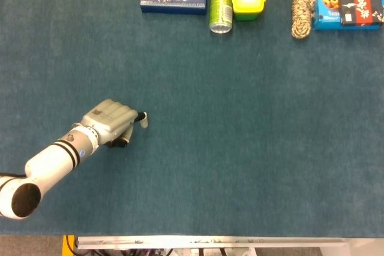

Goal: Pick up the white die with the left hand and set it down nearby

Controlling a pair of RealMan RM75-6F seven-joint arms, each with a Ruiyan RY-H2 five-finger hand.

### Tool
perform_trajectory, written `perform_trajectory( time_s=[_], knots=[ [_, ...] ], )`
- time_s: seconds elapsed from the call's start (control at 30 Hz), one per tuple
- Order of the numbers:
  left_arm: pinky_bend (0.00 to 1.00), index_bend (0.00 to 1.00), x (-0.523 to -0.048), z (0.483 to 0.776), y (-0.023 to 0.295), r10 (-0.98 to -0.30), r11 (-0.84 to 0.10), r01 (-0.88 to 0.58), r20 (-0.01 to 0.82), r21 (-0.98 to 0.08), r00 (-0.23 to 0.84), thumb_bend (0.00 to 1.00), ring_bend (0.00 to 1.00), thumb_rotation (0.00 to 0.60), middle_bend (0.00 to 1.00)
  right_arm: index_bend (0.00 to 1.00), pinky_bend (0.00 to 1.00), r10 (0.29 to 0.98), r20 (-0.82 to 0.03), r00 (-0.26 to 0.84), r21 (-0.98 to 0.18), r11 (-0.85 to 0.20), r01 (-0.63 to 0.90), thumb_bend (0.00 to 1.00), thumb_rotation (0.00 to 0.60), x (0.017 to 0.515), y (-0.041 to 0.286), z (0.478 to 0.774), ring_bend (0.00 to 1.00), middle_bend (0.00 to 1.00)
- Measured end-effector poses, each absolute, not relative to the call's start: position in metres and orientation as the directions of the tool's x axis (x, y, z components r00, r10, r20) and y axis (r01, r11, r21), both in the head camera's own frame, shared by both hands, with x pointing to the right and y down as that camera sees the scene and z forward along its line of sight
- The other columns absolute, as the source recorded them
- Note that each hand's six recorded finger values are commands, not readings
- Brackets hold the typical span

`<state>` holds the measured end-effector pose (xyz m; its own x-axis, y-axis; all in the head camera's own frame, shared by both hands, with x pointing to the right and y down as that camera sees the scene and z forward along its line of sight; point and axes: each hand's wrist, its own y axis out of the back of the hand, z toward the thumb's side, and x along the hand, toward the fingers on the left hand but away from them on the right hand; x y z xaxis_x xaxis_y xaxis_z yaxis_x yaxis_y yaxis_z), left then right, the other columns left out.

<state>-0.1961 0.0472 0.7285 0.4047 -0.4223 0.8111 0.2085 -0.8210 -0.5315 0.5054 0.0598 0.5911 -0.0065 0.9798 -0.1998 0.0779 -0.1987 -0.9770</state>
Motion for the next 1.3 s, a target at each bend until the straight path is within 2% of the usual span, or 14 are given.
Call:
perform_trajectory(
  time_s=[0.6, 1.3],
  knots=[
    [1.0, 0.26, -0.198, 0.737, 0.042, -0.433, -0.822, 0.205, 0.816, -0.532, 0.382, 1.0, 1.0, 0.6, 1.0, 0.27, 0.37, 0.978, -0.207, -0.001, -0.976, -0.207, 0.073, 0.4, 0.6, 0.504, 0.06, 0.593, 0.29, 0.37],
    [1.0, 0.26, -0.209, 0.738, 0.03, -0.478, -0.81, 0.181, 0.806, -0.558, 0.348, 1.0, 1.0, 0.6, 1.0, 0.27, 0.37, 0.975, -0.222, 0.002, -0.973, -0.222, 0.061, 0.4, 0.6, 0.502, 0.059, 0.597, 0.29, 0.37]
  ],
)
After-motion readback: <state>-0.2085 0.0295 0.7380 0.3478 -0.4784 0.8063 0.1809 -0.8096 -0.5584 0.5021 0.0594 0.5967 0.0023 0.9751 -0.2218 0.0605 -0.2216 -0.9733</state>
